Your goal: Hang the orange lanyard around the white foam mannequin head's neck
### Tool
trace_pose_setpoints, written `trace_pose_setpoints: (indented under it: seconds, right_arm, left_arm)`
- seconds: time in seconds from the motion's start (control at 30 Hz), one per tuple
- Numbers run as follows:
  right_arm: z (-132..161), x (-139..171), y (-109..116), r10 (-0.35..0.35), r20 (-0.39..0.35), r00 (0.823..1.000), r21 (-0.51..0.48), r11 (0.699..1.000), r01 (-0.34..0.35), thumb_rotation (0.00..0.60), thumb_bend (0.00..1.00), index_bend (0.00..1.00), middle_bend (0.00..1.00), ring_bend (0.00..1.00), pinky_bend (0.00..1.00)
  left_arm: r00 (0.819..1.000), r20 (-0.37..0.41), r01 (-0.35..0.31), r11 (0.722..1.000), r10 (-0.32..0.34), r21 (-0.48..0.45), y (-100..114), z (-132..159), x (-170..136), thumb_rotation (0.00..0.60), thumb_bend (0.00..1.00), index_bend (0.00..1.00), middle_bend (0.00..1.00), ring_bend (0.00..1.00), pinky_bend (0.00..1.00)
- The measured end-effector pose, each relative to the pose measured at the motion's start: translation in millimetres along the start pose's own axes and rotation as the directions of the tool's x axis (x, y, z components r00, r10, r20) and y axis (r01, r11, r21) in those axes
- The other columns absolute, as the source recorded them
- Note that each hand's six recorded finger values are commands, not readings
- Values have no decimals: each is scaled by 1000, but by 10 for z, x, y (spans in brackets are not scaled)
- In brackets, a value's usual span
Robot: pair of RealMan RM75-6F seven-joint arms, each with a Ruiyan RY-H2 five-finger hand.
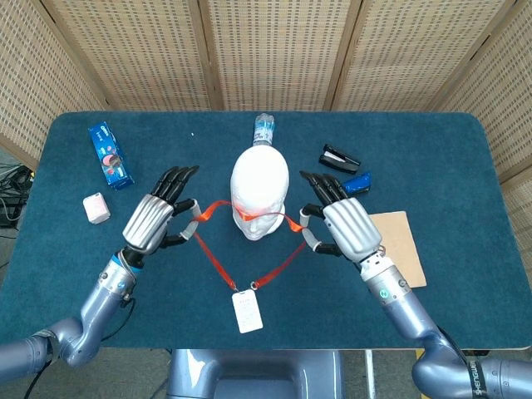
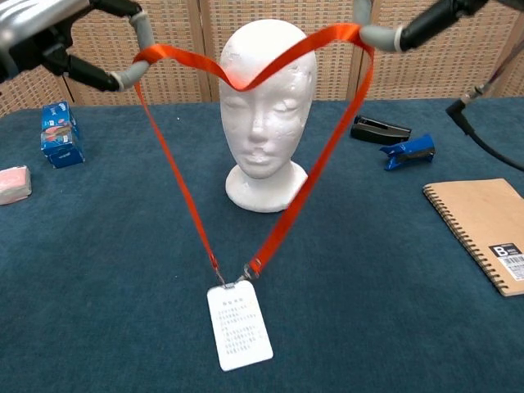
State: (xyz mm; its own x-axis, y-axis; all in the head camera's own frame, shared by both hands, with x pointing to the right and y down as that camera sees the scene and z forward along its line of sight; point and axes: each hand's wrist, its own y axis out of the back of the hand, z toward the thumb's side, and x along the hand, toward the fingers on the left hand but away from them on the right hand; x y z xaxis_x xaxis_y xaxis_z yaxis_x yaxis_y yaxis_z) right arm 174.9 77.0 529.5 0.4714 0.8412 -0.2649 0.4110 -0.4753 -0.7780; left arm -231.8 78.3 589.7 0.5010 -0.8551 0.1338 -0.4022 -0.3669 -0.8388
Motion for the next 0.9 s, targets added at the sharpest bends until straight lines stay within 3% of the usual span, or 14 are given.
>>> trace_pose_setpoints:
  seconds: [0.2,0.33,0.67,0.9]
  right_arm:
    - [97,-187,254,-49,17,999,-70,996,50,600,693,700,82,0,0]
    - [86,-260,296,-56,33,998,-75,996,58,600,692,700,82,0,0]
    - [-137,-514,348,-66,132,989,-67,995,75,600,693,700,84,0,0]
    - [-393,-731,350,-60,226,972,-62,995,76,600,692,699,85,0,0]
  left_arm:
    - [998,-53,-41,999,39,-29,212,-41,269,600,455,727,0,0,0]
    - [996,-79,-47,998,43,-41,258,-81,371,600,454,727,0,0,0]
    - [987,-158,-37,998,27,-60,277,-233,679,600,454,724,0,0,0]
    - [973,-232,-21,998,5,-65,198,-406,868,600,454,703,0,0,0]
